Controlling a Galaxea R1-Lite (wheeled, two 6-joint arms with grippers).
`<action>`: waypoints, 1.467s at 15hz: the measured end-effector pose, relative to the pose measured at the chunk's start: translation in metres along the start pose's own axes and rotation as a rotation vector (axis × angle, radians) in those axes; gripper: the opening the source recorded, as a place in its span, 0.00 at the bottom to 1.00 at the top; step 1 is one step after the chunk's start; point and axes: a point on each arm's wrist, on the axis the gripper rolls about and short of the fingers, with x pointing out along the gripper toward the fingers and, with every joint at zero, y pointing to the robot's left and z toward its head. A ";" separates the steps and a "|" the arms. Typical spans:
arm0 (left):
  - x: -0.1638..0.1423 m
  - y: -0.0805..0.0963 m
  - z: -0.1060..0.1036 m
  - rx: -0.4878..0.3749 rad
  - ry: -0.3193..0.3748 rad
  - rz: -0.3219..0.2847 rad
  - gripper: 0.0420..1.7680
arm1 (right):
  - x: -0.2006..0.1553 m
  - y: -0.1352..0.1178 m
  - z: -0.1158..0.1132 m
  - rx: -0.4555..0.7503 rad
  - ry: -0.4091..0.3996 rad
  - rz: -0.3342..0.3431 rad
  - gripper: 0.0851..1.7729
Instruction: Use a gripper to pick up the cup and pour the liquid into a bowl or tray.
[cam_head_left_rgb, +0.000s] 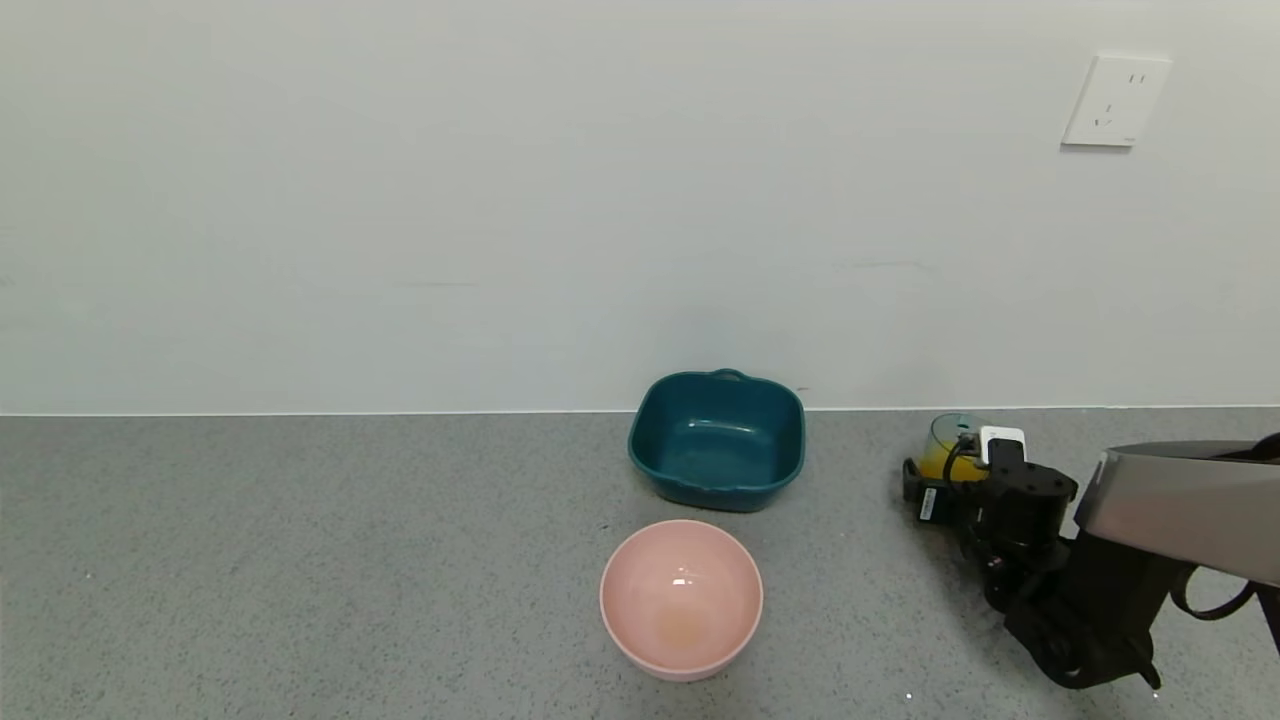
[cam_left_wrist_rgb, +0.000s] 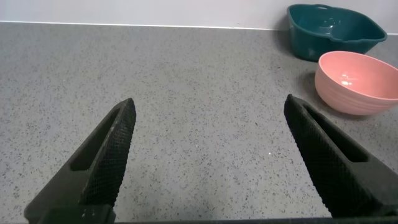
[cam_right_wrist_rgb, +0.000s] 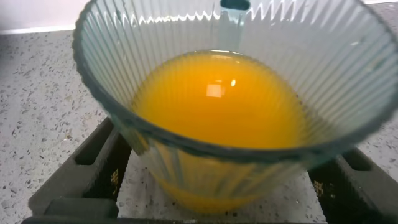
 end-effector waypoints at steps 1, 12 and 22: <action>0.000 0.000 0.000 0.000 0.000 0.000 0.97 | 0.001 0.000 0.000 -0.002 0.005 0.005 0.96; 0.000 0.000 0.000 0.000 0.000 0.000 0.97 | 0.014 0.000 0.004 0.006 -0.008 -0.001 0.96; 0.000 0.000 0.000 0.000 0.000 0.000 0.97 | 0.015 0.001 0.003 0.006 -0.009 0.000 0.77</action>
